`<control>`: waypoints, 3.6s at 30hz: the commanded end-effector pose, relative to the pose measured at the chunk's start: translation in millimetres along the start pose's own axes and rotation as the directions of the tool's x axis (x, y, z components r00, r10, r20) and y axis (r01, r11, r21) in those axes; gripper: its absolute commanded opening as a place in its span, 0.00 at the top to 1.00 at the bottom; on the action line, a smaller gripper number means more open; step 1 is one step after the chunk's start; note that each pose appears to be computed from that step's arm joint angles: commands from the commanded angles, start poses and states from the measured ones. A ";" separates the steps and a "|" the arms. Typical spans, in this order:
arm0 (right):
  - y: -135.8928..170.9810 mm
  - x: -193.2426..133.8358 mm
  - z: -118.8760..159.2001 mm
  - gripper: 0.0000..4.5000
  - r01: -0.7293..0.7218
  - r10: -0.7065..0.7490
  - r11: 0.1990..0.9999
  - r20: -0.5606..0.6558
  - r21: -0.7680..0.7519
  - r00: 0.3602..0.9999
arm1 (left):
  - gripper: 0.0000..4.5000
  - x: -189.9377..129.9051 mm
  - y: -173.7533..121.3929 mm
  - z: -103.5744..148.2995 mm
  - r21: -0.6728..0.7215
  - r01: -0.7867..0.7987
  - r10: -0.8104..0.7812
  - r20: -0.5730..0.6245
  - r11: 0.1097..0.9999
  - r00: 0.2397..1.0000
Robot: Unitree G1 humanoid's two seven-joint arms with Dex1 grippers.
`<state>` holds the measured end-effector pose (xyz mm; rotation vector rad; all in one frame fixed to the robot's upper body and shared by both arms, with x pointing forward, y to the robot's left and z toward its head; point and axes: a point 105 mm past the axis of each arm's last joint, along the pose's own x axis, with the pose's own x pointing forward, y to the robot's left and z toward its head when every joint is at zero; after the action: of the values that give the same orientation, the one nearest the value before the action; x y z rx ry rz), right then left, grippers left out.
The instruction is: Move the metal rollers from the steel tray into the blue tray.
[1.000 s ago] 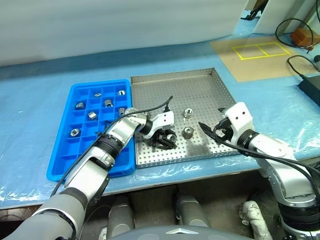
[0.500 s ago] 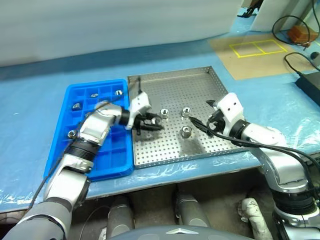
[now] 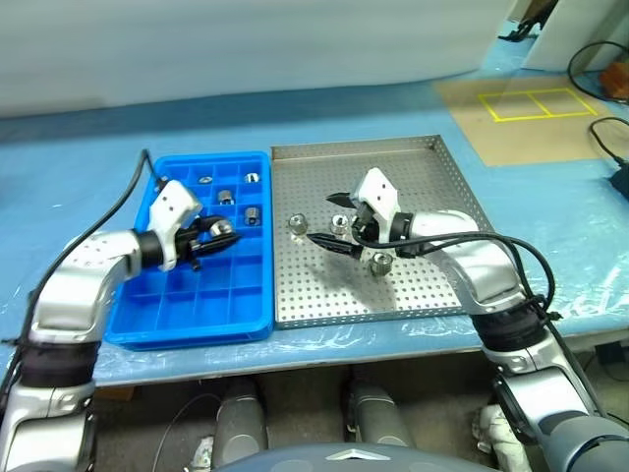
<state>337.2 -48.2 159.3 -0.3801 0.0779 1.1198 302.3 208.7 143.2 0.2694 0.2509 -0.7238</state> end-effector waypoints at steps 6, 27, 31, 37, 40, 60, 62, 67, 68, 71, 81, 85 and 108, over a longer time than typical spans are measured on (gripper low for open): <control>5.9 21.1 14.1 0.00 -0.107 0.112 0.988 0.044 -0.108 0.993 | 0.62 -60.2 -10.2 -13.5 -0.026 -0.206 0.205 -0.048 0.978 0.978; 23.4 21.4 10.0 0.00 -0.232 0.235 0.969 0.027 -0.088 0.972 | 0.62 -61.0 -21.1 -41.3 -0.074 -0.271 0.258 -0.147 0.960 0.955; 20.9 22.5 9.9 0.00 -0.222 0.224 0.971 0.022 -0.092 0.974 | 0.62 -62.2 -18.2 -46.3 -0.072 -0.281 0.266 -0.169 0.957 0.949; 18.2 23.2 9.2 0.00 -0.201 0.204 0.974 0.020 -0.101 0.979 | 0.41 -61.3 -15.5 -50.6 -0.079 -0.294 0.277 -0.180 0.952 0.944; 17.8 22.7 8.9 0.00 -0.198 0.201 0.975 0.020 -0.100 0.979 | 0.19 -60.0 -13.6 -50.1 -0.083 -0.296 0.278 -0.179 0.952 0.944; -28.7 -29.9 -7.3 0.00 0.044 -0.050 0.995 -0.056 -0.090 0.997 | 0.19 27.9 -1.7 56.9 0.132 0.073 -0.083 0.071 0.989 0.994; -37.9 -42.6 -11.0 0.00 0.104 -0.111 0.990 -0.073 -0.092 0.991 | 0.19 44.9 -5.9 60.8 0.136 0.114 -0.126 0.082 0.984 0.989; -43.1 -68.4 -21.0 0.00 0.200 -0.208 0.976 -0.111 -0.084 0.972 | 0.19 76.9 -31.9 66.6 0.131 0.262 -0.276 0.106 0.956 0.955; -38.9 -72.5 -23.7 0.00 0.201 -0.208 0.977 -0.120 -0.072 0.971 | 0.19 81.2 -40.0 68.2 0.128 0.300 -0.314 0.114 0.945 0.942; -21.3 -82.4 -40.1 0.00 0.166 -0.172 0.985 -0.186 -0.046 0.967 | 0.19 87.9 -57.1 69.2 0.123 0.379 -0.393 0.123 0.917 0.911; -21.2 -99.5 -55.6 0.00 0.251 -0.252 0.967 -0.230 -0.033 0.940 | 0.19 113.2 -66.5 56.3 0.108 0.417 -0.427 0.102 0.902 0.898; -22.8 -101.0 -54.4 0.00 0.272 -0.273 0.962 -0.222 -0.037 0.936 | 0.19 144.3 -38.6 53.3 0.064 0.259 -0.264 0.067 0.964 0.962; -4.4 -110.9 -66.5 0.00 0.426 -0.415 0.905 -0.224 0.005 0.882 | 0.19 211.6 -98.5 100.2 0.416 0.457 -0.454 -0.113 0.786 0.884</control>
<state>301.5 -166.1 112.1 -0.4370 0.2600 0.6649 398.0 -24.7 148.4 0.6198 0.1785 -1.2794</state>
